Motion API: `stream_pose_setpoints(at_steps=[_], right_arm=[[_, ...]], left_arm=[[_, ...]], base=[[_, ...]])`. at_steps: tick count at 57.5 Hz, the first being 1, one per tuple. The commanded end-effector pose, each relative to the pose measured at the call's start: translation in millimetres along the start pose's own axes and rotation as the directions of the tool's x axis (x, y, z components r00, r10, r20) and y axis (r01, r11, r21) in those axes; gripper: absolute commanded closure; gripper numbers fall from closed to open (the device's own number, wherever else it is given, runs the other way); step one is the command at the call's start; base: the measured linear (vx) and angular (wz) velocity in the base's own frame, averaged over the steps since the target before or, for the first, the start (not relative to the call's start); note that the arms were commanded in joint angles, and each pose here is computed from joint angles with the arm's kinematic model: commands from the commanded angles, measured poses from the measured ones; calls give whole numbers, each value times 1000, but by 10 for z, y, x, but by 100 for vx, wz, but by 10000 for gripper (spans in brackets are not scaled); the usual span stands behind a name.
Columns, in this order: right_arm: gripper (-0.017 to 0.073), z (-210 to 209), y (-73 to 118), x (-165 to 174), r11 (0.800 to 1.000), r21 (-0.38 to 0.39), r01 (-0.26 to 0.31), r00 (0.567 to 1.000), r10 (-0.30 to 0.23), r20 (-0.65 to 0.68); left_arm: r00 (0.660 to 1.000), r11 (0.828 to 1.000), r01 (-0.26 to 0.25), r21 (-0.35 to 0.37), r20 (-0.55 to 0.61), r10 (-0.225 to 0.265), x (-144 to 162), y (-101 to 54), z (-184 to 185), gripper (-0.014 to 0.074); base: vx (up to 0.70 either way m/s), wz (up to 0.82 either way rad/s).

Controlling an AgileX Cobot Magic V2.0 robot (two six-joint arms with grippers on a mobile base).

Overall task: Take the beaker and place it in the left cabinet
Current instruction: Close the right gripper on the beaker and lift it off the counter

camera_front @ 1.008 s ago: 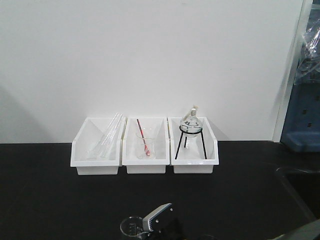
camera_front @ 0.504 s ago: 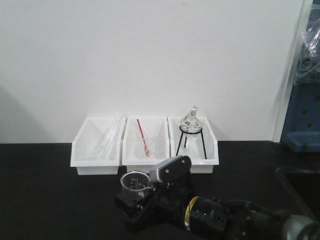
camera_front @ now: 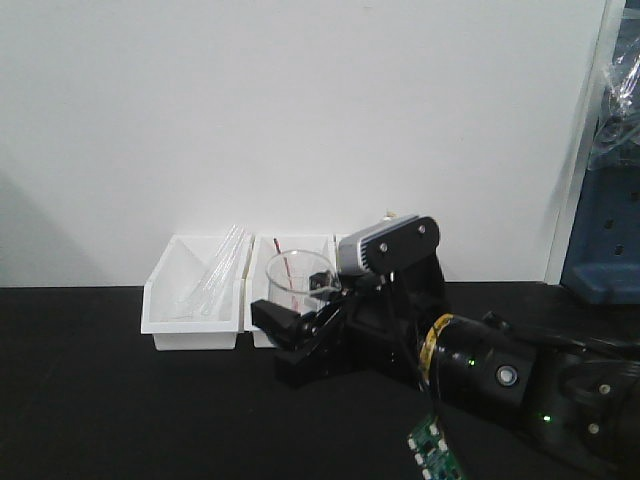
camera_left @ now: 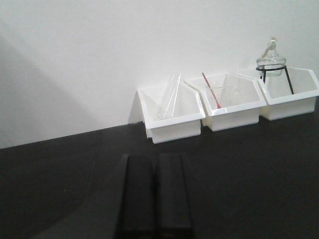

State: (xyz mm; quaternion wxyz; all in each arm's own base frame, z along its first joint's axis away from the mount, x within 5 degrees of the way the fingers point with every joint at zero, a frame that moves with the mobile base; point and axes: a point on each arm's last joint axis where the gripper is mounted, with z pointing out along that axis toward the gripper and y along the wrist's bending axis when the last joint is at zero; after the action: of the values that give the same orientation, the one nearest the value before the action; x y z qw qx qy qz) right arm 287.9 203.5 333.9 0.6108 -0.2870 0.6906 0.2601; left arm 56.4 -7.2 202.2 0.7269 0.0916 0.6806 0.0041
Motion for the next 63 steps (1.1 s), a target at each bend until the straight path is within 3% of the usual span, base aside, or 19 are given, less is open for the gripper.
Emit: stream_pose_setpoints(at_steps=[1, 35, 42, 50, 63], right_arm=[[533, -134, 4, -314, 1000, 19, -2, 997, 0, 84], [531, -161, 6, -340, 1000, 23, -12, 996, 10, 89], [531, -269, 21, -439, 999, 37, 26, 994, -30, 104], [531, -360, 5, -446, 997, 77, -14, 997, 8, 81], [531, -447, 119, -128, 999, -17, -31, 998, 32, 52]], left_arm=[[996, 1000, 6, -7, 86, -5, -34, 1, -13, 592], [996, 1000, 6, -7, 86, -5, -34, 1, -13, 592], [996, 1000, 6, -7, 86, -5, -34, 1, -13, 592], [996, 1000, 6, -7, 86, -5, -34, 1, -13, 592], [996, 1000, 6, -7, 86, -5, -34, 1, -13, 592]], base=[[0, 0], [0, 0], [0, 0], [0, 0], [0, 0]])
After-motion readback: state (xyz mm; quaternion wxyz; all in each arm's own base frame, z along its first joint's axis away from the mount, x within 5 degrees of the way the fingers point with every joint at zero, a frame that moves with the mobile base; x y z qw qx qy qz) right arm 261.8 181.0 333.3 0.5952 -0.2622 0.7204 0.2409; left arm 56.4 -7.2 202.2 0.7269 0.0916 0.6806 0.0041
